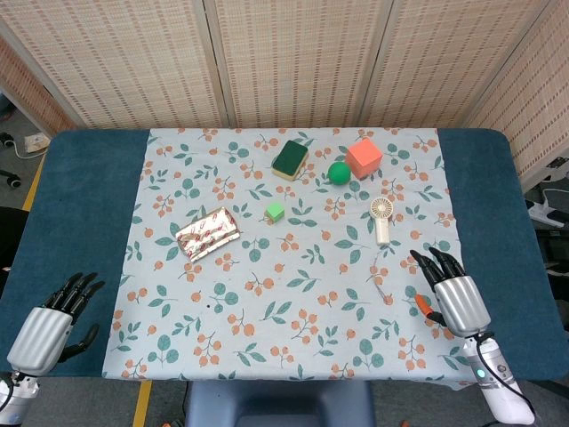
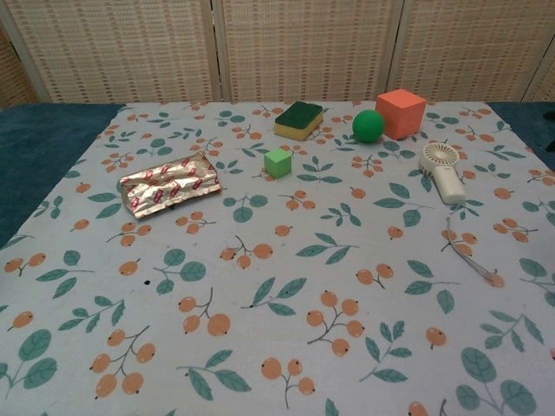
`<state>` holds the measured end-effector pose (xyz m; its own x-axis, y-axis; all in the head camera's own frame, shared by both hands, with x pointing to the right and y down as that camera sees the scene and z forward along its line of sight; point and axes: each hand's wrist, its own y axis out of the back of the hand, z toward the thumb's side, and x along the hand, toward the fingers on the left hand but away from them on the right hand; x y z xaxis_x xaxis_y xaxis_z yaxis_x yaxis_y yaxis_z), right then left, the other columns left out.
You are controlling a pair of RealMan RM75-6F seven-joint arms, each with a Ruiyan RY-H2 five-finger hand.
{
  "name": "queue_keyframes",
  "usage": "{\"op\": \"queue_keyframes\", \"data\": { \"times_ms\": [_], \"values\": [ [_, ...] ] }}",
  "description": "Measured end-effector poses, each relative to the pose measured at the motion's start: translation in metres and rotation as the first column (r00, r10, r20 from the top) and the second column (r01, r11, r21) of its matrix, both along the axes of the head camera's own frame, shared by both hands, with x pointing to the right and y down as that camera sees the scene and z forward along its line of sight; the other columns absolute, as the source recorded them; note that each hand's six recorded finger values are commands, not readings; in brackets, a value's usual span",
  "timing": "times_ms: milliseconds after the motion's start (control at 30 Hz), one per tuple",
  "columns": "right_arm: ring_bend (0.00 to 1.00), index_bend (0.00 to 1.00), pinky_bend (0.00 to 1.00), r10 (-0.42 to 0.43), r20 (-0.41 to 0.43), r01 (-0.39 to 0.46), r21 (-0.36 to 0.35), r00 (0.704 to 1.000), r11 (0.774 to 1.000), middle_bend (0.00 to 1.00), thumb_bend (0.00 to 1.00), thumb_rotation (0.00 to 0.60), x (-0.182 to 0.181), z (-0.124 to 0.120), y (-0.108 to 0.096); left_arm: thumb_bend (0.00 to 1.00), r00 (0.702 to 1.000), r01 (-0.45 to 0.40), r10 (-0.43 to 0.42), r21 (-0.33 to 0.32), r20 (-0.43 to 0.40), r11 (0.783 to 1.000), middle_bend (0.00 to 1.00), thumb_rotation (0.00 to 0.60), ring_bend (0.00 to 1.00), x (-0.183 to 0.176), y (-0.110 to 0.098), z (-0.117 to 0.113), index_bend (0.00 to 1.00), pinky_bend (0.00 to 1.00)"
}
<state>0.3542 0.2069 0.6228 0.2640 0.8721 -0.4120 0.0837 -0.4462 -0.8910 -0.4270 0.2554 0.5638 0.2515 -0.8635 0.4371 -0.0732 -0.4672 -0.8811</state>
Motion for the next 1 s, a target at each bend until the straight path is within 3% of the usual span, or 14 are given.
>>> {"op": "queue_keyframes", "data": {
  "times_ms": [233, 300, 367, 433, 700, 1000],
  "values": [
    [0.08, 0.0, 0.14, 0.011, 0.005, -0.011, -0.007, 1.0, 1.0, 0.2, 0.26, 0.6, -0.001, 0.001, -0.001, 0.39, 1.0, 0.004, -0.004, -0.007, 0.004, 1.0, 0.07, 0.6, 0.05, 0.0, 0.0, 0.001, 0.13, 0.29],
    [0.29, 0.0, 0.24, 0.011, 0.0, -0.011, -0.001, 1.0, 1.0, 0.4, 0.33, 0.6, -0.002, 0.002, -0.003, 0.39, 1.0, 0.003, -0.003, -0.006, 0.004, 1.0, 0.07, 0.6, 0.05, 0.0, 0.0, 0.001, 0.13, 0.29],
    [0.55, 0.0, 0.46, 0.008, -0.018, -0.008, 0.012, 1.0, 1.0, 0.63, 0.44, 0.6, -0.002, 0.003, -0.007, 0.39, 1.0, 0.003, -0.003, -0.005, 0.004, 1.0, 0.07, 0.6, 0.05, 0.0, 0.0, 0.001, 0.13, 0.29],
    [0.66, 0.0, 0.59, 0.013, -0.04, -0.013, 0.008, 0.999, 1.0, 0.73, 0.54, 0.6, -0.001, 0.006, -0.01, 0.39, 1.0, 0.002, -0.002, -0.008, 0.005, 1.0, 0.07, 0.6, 0.05, 0.0, 0.0, 0.002, 0.13, 0.29],
    [0.73, 0.03, 0.64, 0.101, -0.128, -0.114, -0.106, 0.987, 0.988, 0.81, 0.76, 0.6, 0.003, 0.037, -0.034, 0.39, 1.0, 0.012, -0.011, -0.048, 0.028, 0.999, 0.07, 0.6, 0.05, -0.004, 0.0, 0.011, 0.13, 0.29],
    [0.73, 0.03, 0.65, 0.16, -0.191, -0.194, -0.173, 0.968, 0.966, 0.82, 0.8, 0.6, -0.009, 0.071, -0.069, 0.39, 0.998, 0.018, -0.016, -0.035, 0.054, 0.999, 0.07, 0.6, 0.05, -0.005, 0.002, 0.006, 0.13, 0.29]
  ]
}}
